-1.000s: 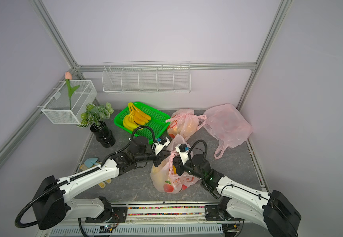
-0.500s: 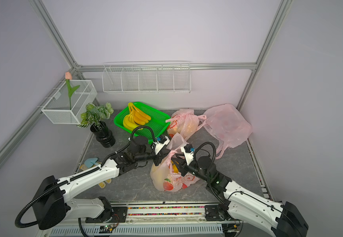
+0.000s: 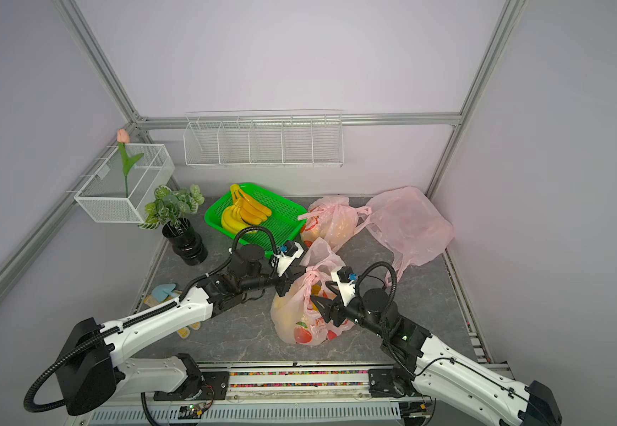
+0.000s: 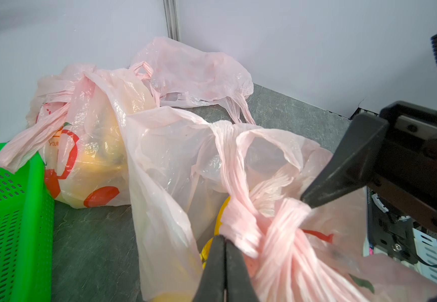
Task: Place the banana into a plastic bag & tie a knot
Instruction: Tie the plastic bag at the center of the board.
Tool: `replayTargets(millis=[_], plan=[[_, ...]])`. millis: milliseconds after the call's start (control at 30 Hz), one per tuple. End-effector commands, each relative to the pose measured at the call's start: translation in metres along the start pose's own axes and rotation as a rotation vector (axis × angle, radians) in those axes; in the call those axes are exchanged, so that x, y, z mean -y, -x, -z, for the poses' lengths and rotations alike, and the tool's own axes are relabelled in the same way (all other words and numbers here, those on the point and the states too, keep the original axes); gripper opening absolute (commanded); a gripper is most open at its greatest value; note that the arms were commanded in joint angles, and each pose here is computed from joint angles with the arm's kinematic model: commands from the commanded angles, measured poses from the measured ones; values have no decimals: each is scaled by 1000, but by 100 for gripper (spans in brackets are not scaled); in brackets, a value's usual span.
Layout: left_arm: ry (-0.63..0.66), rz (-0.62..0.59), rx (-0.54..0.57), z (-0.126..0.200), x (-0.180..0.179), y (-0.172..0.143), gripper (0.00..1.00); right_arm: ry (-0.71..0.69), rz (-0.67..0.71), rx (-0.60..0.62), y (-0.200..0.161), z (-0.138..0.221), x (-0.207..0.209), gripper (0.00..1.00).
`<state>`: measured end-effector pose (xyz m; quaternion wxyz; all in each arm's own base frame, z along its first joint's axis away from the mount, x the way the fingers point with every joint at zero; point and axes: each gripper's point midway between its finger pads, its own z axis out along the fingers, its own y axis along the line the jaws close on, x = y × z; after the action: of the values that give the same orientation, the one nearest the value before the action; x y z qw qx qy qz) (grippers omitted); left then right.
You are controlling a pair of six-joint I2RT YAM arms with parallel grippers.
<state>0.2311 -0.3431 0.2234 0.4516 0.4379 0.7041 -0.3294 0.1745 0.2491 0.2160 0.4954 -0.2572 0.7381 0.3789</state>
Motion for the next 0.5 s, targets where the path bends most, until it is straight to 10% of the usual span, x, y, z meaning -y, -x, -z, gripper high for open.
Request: replayTargets(millis=[0, 467], plan=[[11, 0, 19, 4, -1, 2, 0, 36, -11, 6, 9, 1, -13, 71], [-9, 4, 23, 5, 3, 2, 0, 45, -14, 9, 16, -24, -17, 52]])
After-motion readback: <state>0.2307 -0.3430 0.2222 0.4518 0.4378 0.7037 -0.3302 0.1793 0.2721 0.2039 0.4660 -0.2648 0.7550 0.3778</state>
